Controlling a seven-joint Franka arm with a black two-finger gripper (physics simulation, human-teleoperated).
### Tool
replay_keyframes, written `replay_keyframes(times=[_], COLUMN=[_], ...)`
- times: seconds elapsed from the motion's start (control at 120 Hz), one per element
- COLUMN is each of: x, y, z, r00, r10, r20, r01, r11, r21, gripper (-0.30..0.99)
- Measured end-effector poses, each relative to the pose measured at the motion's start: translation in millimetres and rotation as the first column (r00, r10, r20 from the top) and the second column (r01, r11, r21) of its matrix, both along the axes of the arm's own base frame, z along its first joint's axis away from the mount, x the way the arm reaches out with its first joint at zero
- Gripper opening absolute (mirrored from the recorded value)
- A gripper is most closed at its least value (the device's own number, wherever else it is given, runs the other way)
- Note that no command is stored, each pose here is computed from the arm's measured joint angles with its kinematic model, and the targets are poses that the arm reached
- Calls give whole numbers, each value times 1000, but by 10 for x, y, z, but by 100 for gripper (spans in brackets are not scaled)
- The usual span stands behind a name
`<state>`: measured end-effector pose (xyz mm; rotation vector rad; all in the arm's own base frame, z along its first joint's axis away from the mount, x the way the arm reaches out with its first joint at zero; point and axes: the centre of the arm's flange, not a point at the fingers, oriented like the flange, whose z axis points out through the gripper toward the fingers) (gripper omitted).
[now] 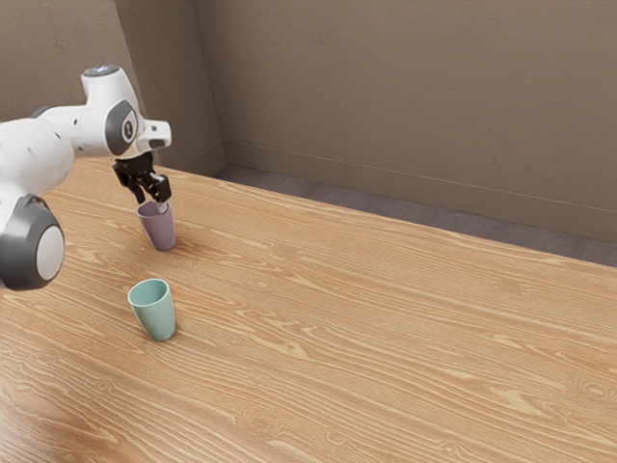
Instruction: Place the left cup onto the right cup
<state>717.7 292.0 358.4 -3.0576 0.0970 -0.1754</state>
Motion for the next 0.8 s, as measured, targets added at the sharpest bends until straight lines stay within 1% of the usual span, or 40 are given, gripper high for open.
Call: replay_keyframes(times=[0.275,0.8], x=[68,110], y=[-106,-95], z=[-194,-411], r00=[1000,1000], r10=[-18,-22], r20=[-2,9], r01=[18,22], r11=[1000,1000], r21=[-15,-5], gripper=[45,45])
